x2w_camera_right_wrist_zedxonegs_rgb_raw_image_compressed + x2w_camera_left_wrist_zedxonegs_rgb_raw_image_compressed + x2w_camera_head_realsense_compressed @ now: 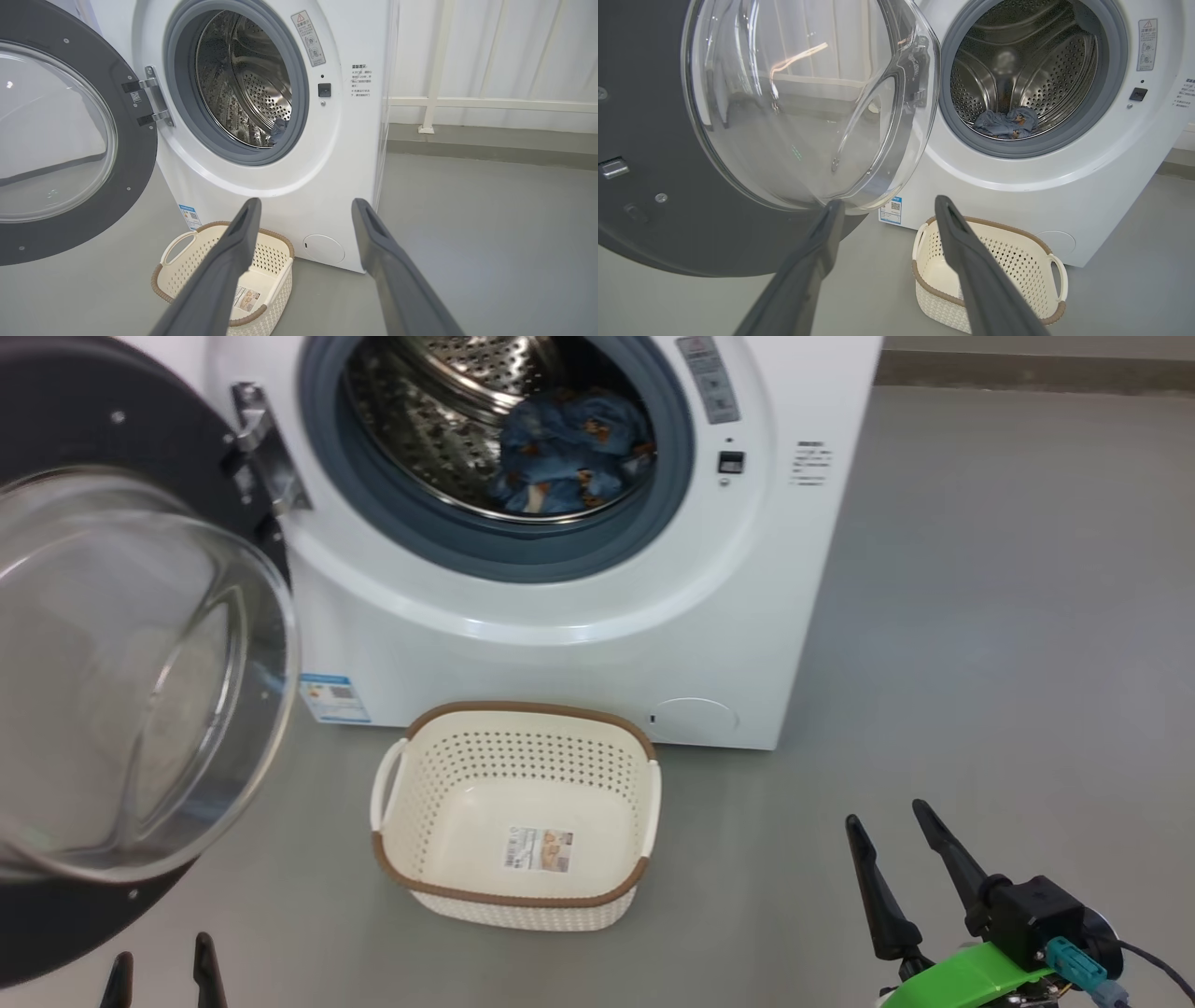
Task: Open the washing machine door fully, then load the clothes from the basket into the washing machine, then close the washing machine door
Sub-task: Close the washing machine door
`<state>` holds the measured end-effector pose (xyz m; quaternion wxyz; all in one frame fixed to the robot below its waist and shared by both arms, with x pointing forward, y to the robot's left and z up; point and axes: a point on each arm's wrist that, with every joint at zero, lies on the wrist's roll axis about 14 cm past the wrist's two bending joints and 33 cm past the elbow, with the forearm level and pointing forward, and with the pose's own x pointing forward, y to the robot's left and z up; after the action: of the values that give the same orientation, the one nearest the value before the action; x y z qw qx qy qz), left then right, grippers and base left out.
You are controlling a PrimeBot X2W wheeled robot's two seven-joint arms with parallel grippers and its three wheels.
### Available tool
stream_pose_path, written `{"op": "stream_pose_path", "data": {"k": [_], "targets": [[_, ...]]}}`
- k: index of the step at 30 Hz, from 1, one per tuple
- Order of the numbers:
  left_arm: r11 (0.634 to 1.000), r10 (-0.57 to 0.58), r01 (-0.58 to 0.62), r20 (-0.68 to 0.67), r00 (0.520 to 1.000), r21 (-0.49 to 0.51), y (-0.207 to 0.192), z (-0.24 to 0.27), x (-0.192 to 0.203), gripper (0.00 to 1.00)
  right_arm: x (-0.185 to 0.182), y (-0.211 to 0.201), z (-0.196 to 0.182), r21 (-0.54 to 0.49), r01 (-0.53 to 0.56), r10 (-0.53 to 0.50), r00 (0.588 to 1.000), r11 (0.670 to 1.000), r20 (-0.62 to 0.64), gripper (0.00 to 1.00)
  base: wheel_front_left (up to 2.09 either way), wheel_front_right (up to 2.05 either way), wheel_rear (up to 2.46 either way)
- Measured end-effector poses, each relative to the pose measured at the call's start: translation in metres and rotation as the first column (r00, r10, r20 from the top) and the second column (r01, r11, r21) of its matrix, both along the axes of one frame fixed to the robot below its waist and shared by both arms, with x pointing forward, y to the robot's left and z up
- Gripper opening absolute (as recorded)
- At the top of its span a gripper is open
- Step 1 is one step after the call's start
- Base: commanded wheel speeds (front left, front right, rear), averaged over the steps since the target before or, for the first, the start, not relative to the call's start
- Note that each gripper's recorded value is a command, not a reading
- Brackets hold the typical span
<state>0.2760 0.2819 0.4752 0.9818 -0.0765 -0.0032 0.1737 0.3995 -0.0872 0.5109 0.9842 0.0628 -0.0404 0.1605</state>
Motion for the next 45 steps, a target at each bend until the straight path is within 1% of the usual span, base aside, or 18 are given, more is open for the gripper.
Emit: {"op": "stream_pose_path", "data": {"k": [4,11,21,29,37,45], "targets": [[0.999,0.050,-0.050,-0.002,0.999,0.000,0.011,0.000,-0.014,1.00,0.003,0.022,-0.001,-0.022,-0.062,0.063,0.998,0.998,0.005,1.00,0.00,0.00,0.00],[0.990,0.140,-0.140,-0.015,0.990,0.001,0.029,-0.003,-0.040,1.00,0.006,0.057,-0.002,-0.021,-0.160,0.160,0.987,0.987,0.000,1.00,0.00,0.00,0.00],[0.964,0.267,-0.267,-0.032,0.963,0.002,0.049,-0.007,-0.078,1.00,0.007,0.099,-0.005,-0.020,-0.273,0.273,0.962,0.962,-0.006,1.00,0.00,0.00,0.00],[0.936,0.352,-0.353,-0.043,0.935,-0.003,0.062,-0.010,-0.107,1.00,0.003,0.131,-0.005,-0.019,-0.359,0.359,0.933,0.933,-0.005,1.00,0.00,0.00,0.00],[0.922,0.385,-0.386,-0.069,0.920,-0.007,0.065,-0.015,-0.115,1.00,0.008,0.142,-0.005,-0.020,-0.382,0.382,0.924,0.924,-0.003,1.00,0.00,0.00,0.00],[0.922,0.385,-0.386,-0.074,0.920,-0.005,0.064,-0.016,-0.114,1.00,0.008,0.142,-0.010,-0.027,-0.383,0.383,0.924,0.923,-0.014,1.00,0.00,0.00,0.00]]}}
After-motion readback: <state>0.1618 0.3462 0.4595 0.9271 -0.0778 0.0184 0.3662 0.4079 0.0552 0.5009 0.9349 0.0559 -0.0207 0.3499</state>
